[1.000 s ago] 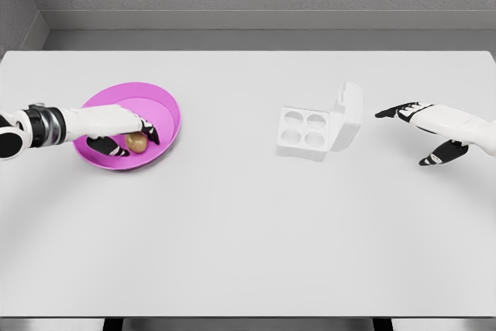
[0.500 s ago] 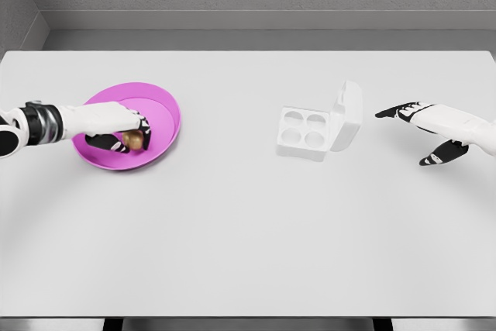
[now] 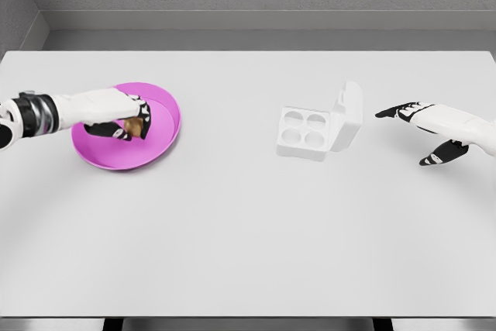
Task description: Pack egg into the box and close the box lid
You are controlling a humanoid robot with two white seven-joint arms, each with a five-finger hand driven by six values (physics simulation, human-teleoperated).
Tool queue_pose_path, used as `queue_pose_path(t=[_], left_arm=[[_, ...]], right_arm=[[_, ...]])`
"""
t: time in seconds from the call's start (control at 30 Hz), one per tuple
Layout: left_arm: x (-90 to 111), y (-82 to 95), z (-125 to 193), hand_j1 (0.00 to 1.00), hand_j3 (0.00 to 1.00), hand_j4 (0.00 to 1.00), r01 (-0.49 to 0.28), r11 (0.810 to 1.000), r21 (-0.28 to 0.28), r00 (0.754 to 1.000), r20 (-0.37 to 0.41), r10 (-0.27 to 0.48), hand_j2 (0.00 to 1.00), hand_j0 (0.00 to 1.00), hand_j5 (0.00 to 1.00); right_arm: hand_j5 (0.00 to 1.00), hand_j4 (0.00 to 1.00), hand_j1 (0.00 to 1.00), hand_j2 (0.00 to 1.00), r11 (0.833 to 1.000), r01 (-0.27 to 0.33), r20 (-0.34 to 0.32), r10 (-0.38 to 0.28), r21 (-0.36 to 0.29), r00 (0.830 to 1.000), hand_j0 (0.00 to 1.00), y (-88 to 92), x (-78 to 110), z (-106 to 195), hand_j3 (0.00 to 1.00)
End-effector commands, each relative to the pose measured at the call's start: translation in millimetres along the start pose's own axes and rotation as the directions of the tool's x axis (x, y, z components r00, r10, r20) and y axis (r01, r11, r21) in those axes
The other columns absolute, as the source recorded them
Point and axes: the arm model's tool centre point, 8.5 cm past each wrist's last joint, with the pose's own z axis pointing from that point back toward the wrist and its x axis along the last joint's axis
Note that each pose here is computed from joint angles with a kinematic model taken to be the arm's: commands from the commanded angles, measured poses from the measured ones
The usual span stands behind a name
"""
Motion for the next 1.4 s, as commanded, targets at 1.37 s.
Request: queue_pose_path(t=[1.37], left_arm=[[124.9, 63.5, -69.7, 0.3, 0.3, 0.3, -0.042, 0.967, 0.252, 0.942, 0.331, -0.046, 0.3, 0.3, 0.3]], right_arm=[[1.0, 1.0, 1.0, 1.0, 1.0, 0.0, 0.005, 0.0, -0.007, 1.0, 1.0, -2.4, 1.5, -0.1, 1.0]])
